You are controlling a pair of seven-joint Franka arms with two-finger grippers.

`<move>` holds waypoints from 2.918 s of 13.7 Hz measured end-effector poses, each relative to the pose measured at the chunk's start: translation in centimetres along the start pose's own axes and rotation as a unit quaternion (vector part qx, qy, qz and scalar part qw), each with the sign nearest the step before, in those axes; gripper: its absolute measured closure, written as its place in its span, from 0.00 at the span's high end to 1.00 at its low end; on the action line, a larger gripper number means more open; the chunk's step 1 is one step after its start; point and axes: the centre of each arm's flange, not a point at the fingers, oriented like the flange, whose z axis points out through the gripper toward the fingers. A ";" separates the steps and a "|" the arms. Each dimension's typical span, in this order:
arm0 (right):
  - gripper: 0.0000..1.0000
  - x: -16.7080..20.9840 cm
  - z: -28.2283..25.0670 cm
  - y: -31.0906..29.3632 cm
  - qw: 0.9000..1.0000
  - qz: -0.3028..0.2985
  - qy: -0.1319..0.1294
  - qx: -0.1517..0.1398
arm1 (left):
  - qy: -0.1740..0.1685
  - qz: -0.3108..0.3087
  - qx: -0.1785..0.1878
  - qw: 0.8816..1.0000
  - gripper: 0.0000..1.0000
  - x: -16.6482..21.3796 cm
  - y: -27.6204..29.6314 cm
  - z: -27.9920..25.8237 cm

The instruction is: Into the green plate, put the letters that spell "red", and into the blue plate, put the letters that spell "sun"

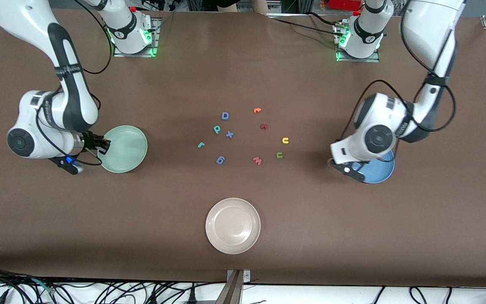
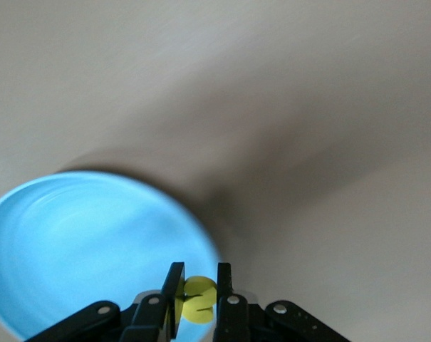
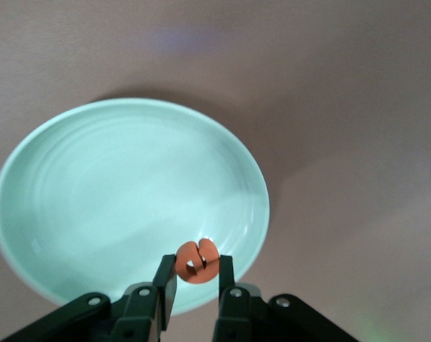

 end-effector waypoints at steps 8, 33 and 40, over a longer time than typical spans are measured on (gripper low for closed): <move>0.32 0.8 4.5 0.4 1.000 -0.014 -0.010 -0.015 | 0.003 0.042 -0.016 0.999 0.67 -1.2 -5.0 0.7; 0.92 -14.8 -0.3 -23.6 0.971 0.201 0.024 0.123 | 0.125 -0.214 -0.061 0.967 1.00 3.6 24.0 2.4; 0.90 -17.3 4.7 -28.7 0.969 0.212 0.029 0.121 | 0.136 -0.227 -0.048 0.963 1.00 3.6 24.5 5.2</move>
